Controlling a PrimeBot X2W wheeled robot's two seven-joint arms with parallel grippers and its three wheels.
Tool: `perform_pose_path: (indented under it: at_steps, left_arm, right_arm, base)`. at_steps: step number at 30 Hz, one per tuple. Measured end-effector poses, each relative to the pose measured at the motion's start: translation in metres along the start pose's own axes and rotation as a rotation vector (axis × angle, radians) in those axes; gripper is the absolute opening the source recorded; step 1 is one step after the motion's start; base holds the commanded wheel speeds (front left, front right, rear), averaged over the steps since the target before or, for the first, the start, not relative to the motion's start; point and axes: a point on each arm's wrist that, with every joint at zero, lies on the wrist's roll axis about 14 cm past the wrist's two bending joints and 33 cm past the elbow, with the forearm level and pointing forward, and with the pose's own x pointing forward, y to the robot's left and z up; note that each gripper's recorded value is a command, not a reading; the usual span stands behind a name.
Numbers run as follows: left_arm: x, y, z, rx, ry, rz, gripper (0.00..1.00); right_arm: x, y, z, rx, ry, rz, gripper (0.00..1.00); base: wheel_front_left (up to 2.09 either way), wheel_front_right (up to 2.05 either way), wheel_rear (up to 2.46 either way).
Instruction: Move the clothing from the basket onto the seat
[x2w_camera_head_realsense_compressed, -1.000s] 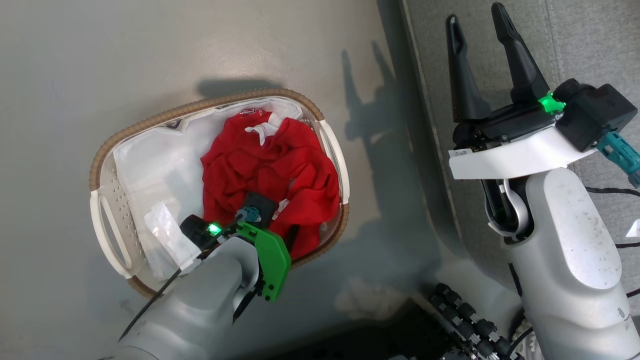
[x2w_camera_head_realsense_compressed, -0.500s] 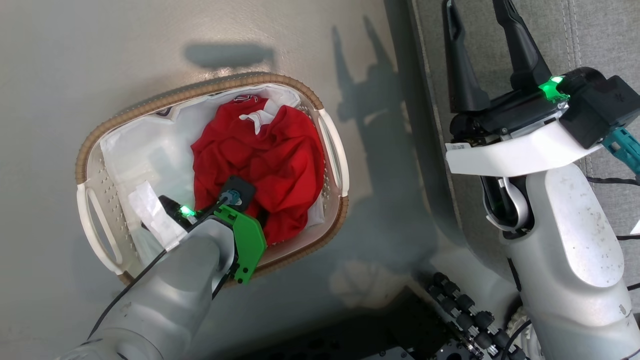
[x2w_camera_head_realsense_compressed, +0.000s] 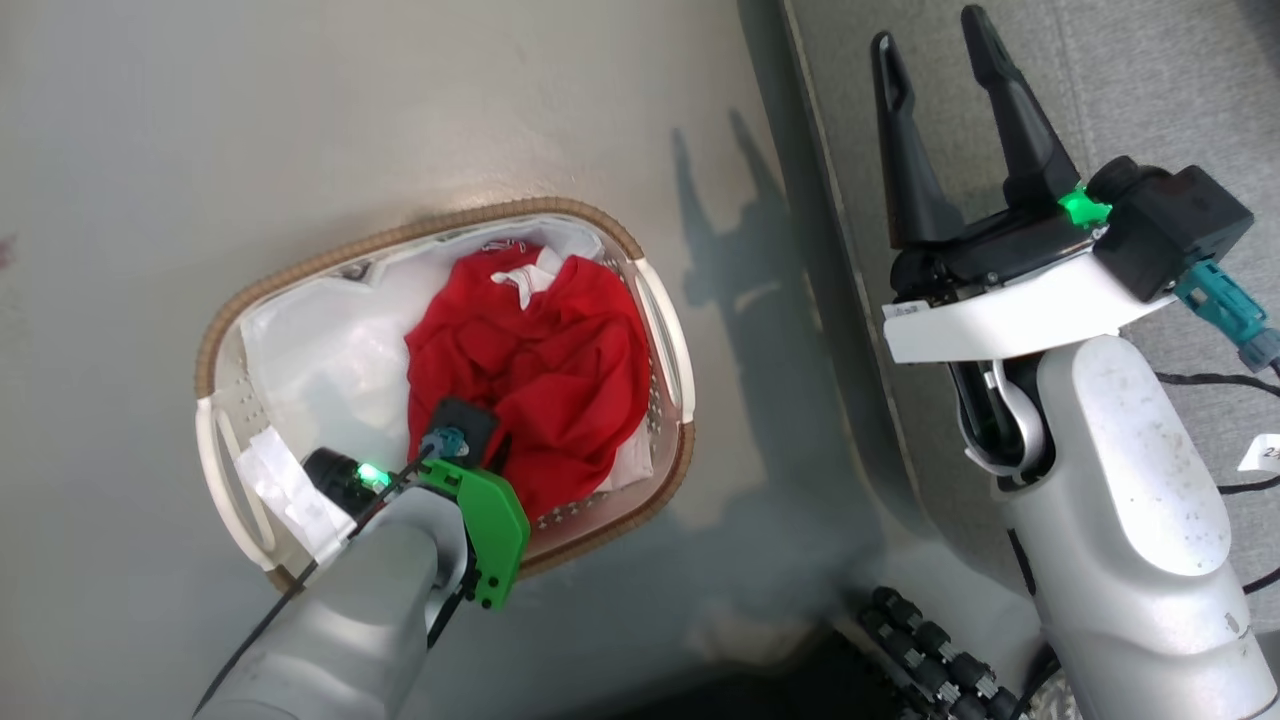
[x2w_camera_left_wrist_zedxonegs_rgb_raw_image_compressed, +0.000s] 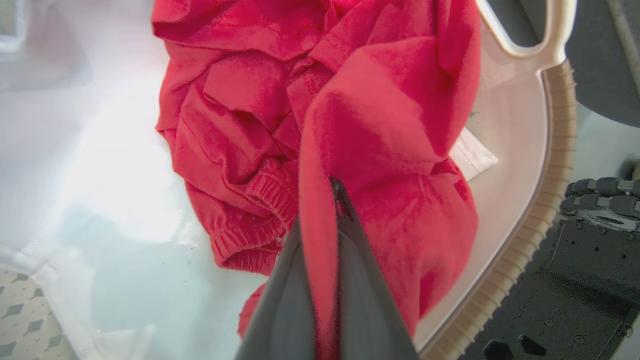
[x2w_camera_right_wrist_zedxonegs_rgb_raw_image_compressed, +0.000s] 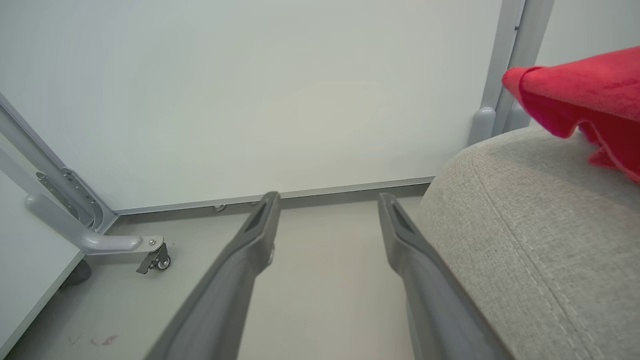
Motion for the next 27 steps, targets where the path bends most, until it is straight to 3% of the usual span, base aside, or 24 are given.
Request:
perform_pose_path:
  at_steps: [8, 12, 27]
  left_arm:
    - [-0.032, -0.017, 0.02, -0.023, -0.096, 0.03, 0.0]
    - [-0.049, -0.029, 0.057, -0.031, -0.224, 0.046, 0.0]
    - [-0.159, -0.043, 0.126, -0.015, -0.656, 0.199, 0.0]
  right_arm:
    - [-0.024, 0.01, 0.017, 0.008, 0.009, -0.002, 1.0]
    - [-0.039, 0.021, 0.024, -0.013, 0.015, 0.016, 1.0]
    - [-0.09, 0.061, 0.049, 0.045, -0.003, 0.072, 1.0]
  base:
    - [0.0, 0.0, 0.0]
    - [0.0, 0.0, 0.0]
    - [0.0, 0.0, 0.0]
